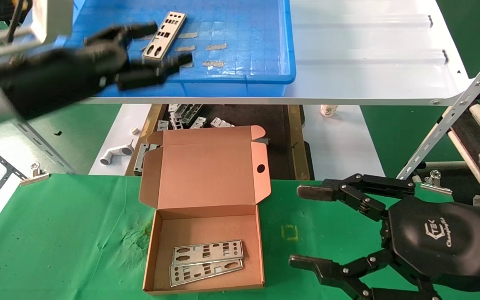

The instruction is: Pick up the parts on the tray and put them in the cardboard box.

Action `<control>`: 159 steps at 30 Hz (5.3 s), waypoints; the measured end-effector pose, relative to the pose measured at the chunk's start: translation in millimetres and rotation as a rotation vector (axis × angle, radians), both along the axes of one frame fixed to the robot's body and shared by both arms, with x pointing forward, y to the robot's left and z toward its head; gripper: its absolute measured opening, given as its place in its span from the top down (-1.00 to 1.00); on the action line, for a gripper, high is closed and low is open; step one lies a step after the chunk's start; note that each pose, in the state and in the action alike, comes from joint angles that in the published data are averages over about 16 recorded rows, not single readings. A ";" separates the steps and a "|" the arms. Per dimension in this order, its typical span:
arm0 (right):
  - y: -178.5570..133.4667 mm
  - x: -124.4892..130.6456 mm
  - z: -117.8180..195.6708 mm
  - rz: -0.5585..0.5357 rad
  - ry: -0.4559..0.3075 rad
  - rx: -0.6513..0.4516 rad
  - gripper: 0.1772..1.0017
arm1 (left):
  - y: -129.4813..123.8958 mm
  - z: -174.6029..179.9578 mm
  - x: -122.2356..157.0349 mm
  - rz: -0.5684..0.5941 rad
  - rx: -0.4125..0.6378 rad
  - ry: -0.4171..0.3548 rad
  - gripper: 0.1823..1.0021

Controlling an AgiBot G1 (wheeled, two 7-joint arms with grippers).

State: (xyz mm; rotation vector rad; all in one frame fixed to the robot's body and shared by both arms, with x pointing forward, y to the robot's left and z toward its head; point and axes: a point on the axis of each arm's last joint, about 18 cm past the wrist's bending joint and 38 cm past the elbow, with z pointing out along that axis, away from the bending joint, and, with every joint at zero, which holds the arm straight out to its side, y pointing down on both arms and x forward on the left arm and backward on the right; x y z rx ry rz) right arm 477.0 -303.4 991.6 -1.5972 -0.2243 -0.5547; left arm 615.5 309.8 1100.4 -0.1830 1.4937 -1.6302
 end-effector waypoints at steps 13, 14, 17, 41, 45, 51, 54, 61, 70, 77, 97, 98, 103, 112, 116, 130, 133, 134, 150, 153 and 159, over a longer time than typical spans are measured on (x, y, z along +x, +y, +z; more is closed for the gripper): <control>0.0 0.0 0.0 0.000 0.000 0.000 0.15 | -3.6 56.0 69.4 0.260 -0.002 0.035 -1.00; 0.0 0.0 0.0 0.000 0.000 0.000 0.21 | -4.4 58.2 72.9 0.273 -0.003 0.041 -1.00; 0.0 0.0 0.0 0.000 0.000 0.000 0.40 | -6.7 63.3 82.6 0.306 -0.007 0.060 -1.00; 0.0 0.0 0.0 0.000 0.000 0.000 0.96 | -17.7 65.8 116.5 0.398 -0.059 0.176 -1.00; 0.0 0.0 0.0 0.000 0.000 0.000 0.96 | -18.3 64.3 118.5 0.400 -0.066 0.183 -1.00; 0.0 0.0 0.0 0.000 0.000 0.000 0.97 | -18.3 63.6 120.4 0.403 -0.075 0.186 -1.00; 0.0 0.0 0.0 0.000 0.000 0.000 0.97 | -17.7 64.0 121.0 0.407 -0.079 0.183 -0.99; 0.0 0.0 0.0 0.000 0.000 0.000 0.97 | -16.1 65.1 121.9 0.415 -0.084 0.177 -0.94; 0.0 0.0 0.0 0.000 0.000 0.000 0.97 | -15.1 63.9 123.5 0.425 -0.083 0.175 -0.73; 0.0 0.0 0.0 0.000 0.000 0.000 0.97 | -14.6 62.2 125.0 0.433 -0.081 0.174 -0.45; 0.0 0.0 0.0 0.000 0.000 0.000 0.97 | -11.8 68.5 123.7 0.441 -0.083 0.146 0.31; 0.0 0.0 0.0 0.000 0.000 0.000 0.97 | -11.7 68.9 123.4 0.441 -0.084 0.144 0.31; 0.0 0.0 0.0 0.000 0.000 0.000 0.97 | -11.6 70.3 122.8 0.438 -0.087 0.140 0.32; 0.0 0.0 0.0 0.000 0.000 0.000 0.97 | -13.1 69.6 123.4 0.435 -0.087 0.141 0.32; 0.0 0.0 0.0 0.000 0.000 0.000 0.97 | -13.9 68.3 124.3 0.437 -0.086 0.144 0.32; 0.0 0.0 0.0 0.000 0.000 0.000 0.97 | -15.2 64.9 126.5 0.442 -0.086 0.150 0.18; 0.0 0.0 0.0 0.000 0.000 0.000 0.97 | -15.1 65.0 126.4 0.441 -0.086 0.150 0.10; 0.0 0.0 0.0 0.000 0.000 0.000 0.97 | -15.0 65.1 126.4 0.441 -0.087 0.150 0.06; 0.0 0.0 0.0 0.000 0.000 0.000 0.97 | -14.0 68.5 124.5 0.433 -0.098 0.142 -0.49; 0.0 0.0 0.0 0.000 0.000 0.000 0.97 | -14.2 69.0 124.2 0.431 -0.098 0.141 -0.50; 0.0 0.0 0.0 0.000 0.000 0.000 0.97 | -14.7 68.1 124.4 0.429 -0.098 0.143 -0.41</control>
